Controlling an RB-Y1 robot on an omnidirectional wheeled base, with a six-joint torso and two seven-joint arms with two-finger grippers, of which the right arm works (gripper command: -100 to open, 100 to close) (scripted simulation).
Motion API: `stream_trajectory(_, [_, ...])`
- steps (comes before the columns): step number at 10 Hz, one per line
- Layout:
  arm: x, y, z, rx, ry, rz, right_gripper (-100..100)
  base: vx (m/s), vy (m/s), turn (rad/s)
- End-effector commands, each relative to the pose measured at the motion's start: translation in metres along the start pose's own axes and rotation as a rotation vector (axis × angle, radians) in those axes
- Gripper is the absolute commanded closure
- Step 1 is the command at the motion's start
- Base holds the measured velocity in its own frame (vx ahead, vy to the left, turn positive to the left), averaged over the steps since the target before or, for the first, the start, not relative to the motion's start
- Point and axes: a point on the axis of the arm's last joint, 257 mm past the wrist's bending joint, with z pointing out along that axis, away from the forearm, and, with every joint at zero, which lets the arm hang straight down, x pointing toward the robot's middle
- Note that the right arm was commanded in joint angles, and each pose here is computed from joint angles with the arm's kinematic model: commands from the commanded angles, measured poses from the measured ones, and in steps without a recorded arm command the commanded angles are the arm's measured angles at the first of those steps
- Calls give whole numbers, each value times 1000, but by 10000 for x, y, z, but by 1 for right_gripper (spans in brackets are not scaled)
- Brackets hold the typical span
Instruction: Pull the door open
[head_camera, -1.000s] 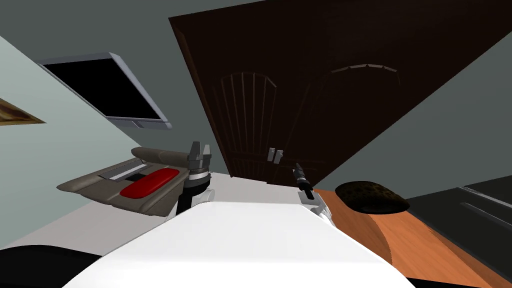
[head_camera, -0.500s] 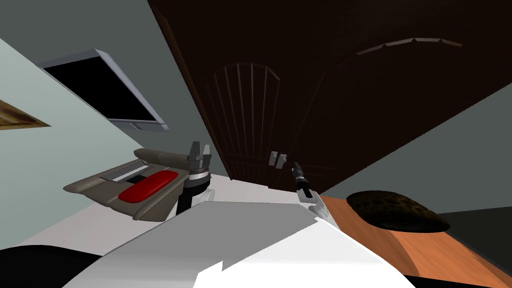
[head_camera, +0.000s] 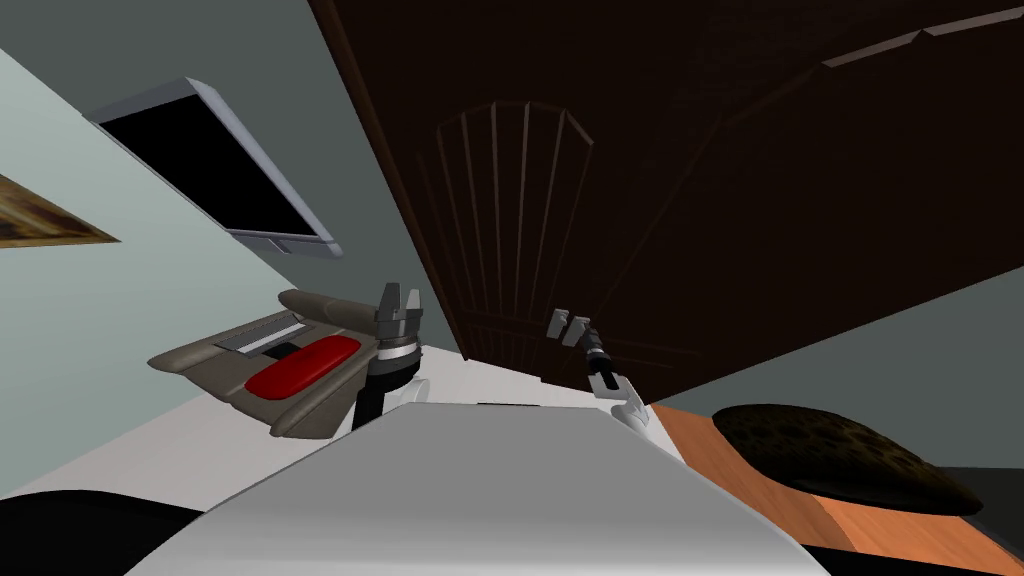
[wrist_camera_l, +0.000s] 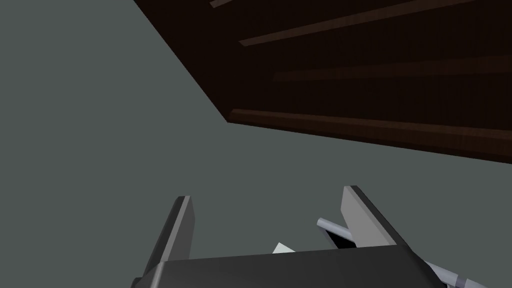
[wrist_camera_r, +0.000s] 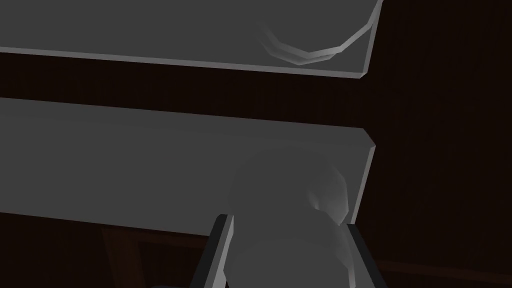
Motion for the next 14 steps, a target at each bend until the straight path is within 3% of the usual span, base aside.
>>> stream_trajectory(1, [-17,-16,-11,4,-3,-1,100,-25,-14,21])
stream_trajectory(4, [-17,-16,-11,4,-3,-1,100,-9,-1,1])
stream_trajectory(5, [-137,-99,-80,24,-19,-8,100,-80,-68,-46])
stream_trajectory(7, [-235,-139,-126,35,-30,-14,100,-182,-82,-89])
stream_trajectory(8, [-132,-86,-112,20,-8,-7,-100,-216,-1,-4])
stream_trajectory(13, [148,-7,-106,1,52,12,-100,-193,57,59])
stream_trajectory(14, [120,-16,-113,4,45,9,-100,-68,40,1])
